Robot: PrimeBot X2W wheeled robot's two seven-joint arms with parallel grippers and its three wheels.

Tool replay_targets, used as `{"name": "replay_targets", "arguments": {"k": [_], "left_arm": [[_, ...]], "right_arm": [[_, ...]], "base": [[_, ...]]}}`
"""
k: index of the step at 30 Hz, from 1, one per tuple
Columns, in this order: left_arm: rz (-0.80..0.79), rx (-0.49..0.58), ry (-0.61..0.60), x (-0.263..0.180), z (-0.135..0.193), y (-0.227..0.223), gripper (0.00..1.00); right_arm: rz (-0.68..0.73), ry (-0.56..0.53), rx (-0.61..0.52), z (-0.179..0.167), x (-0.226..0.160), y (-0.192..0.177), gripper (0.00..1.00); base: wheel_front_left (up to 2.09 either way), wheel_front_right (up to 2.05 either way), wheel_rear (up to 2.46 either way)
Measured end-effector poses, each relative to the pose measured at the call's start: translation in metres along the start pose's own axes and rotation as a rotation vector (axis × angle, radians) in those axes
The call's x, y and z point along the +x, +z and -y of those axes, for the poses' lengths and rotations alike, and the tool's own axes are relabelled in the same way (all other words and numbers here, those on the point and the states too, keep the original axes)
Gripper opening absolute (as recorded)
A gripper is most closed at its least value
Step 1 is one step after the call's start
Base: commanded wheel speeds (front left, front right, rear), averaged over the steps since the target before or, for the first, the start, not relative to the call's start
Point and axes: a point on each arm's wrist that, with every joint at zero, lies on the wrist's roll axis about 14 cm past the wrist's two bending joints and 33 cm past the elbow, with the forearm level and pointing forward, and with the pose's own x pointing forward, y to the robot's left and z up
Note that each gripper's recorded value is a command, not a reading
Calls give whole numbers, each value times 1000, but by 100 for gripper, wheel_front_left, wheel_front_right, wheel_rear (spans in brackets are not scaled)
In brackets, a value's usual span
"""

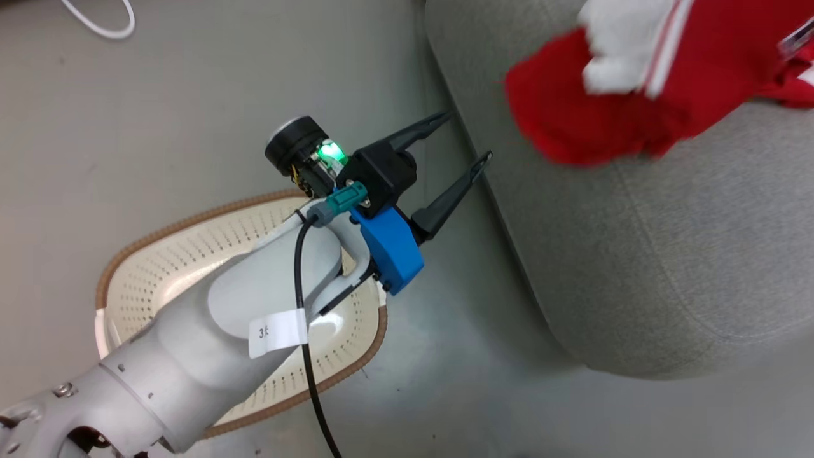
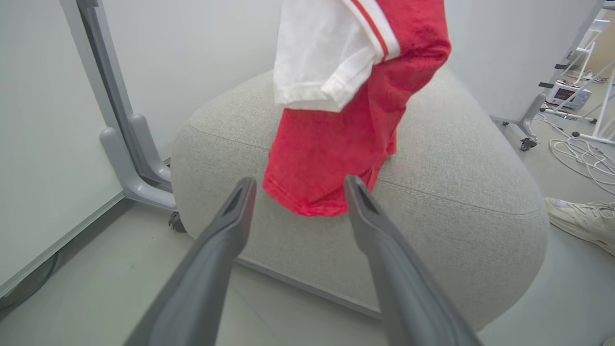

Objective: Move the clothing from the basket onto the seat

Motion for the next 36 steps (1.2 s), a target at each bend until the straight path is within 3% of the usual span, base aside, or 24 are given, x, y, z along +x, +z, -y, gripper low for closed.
{"name": "replay_targets", "arguments": {"k": [8, 13, 20, 29, 36], "left_arm": [[-15, -37, 6, 6, -28, -37, 100], [-32, -66, 6, 5, -35, -59, 100], [-42, -91, 2, 6, -40, -75, 100], [-47, -101, -1, 7, -43, -85, 100], [-52, -96, 6, 5, -47, -86, 100]], "right_arm": [[16, -132, -276, 89, 45, 11, 0], [-58, -211, -356, 123, 45, -12, 0], [-230, -228, -358, 125, 17, -79, 0], [-451, -219, -279, 97, -39, -168, 0], [-562, -240, -220, 85, -73, -208, 0]], "base": [[0, 0, 0], [0, 0, 0], [0, 0, 0], [0, 0, 0], [0, 0, 0]]}}
